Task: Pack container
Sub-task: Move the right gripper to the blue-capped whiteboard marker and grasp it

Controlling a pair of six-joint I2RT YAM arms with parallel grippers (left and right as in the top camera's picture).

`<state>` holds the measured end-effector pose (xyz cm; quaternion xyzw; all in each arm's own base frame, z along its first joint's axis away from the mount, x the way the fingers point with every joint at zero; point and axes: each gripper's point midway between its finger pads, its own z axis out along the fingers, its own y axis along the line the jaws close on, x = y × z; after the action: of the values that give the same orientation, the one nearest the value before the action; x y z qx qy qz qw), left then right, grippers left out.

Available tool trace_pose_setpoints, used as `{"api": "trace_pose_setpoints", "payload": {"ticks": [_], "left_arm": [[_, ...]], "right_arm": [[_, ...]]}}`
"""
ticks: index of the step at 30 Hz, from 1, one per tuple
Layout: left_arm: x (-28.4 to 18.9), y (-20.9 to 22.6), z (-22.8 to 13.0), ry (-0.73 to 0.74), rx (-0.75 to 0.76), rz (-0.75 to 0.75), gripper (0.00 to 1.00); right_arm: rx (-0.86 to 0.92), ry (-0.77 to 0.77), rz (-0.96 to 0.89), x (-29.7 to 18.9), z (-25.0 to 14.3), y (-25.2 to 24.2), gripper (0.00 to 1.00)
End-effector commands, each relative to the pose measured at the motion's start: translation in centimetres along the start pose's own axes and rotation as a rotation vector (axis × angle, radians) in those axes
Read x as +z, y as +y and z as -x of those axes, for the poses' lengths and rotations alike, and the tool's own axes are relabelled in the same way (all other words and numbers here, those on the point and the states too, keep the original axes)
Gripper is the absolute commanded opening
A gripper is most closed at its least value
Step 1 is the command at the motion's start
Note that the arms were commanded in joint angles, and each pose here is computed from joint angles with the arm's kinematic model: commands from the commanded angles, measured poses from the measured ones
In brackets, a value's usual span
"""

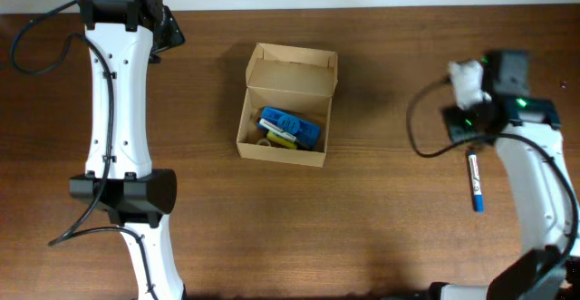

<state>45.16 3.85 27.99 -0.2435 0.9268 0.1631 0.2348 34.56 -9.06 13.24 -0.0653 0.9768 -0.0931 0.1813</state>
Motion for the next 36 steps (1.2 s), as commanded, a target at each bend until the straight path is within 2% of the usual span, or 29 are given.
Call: {"api": "trace_pose_setpoints", "payload": {"ticks": [1,9,13,18,28,33,36], "left_arm": [[-0.3,0.4,0.3,-0.014,0.006,0.009,1.00],[-0.3,0.4,0.3,-0.014,0.006,0.009,1.00],[-0.3,0.4,0.3,-0.014,0.006,0.009,1.00],[-0.3,0.4,0.3,-0.014,0.006,0.009,1.00],[-0.3,0.4,0.3,-0.014,0.006,0.009,1.00],[-0.3,0.4,0.3,-0.014,0.006,0.009,1.00],[-0.3,0.4,0.3,-0.014,0.006,0.009,1.00]], "right_arm": [[0.169,0.067,0.025,1.7,-2.8,-1.3,0.55],[0.254,0.143,-0.004,4.0,-6.1,-5.7,0.55],[0.336,0.199,0.025,5.7,-7.9,-6.2,0.53],[0.334,0.251,0.082,7.9,-8.5,-5.0,0.47],[0.300,0.389,0.105,10.4,-10.5,-2.7,0.45],[0.323,0.422,0.065,10.9,-11.1,-3.1,0.40],[0.330,0.444,0.052,11.2,-11.6,-3.2,0.30]]}}
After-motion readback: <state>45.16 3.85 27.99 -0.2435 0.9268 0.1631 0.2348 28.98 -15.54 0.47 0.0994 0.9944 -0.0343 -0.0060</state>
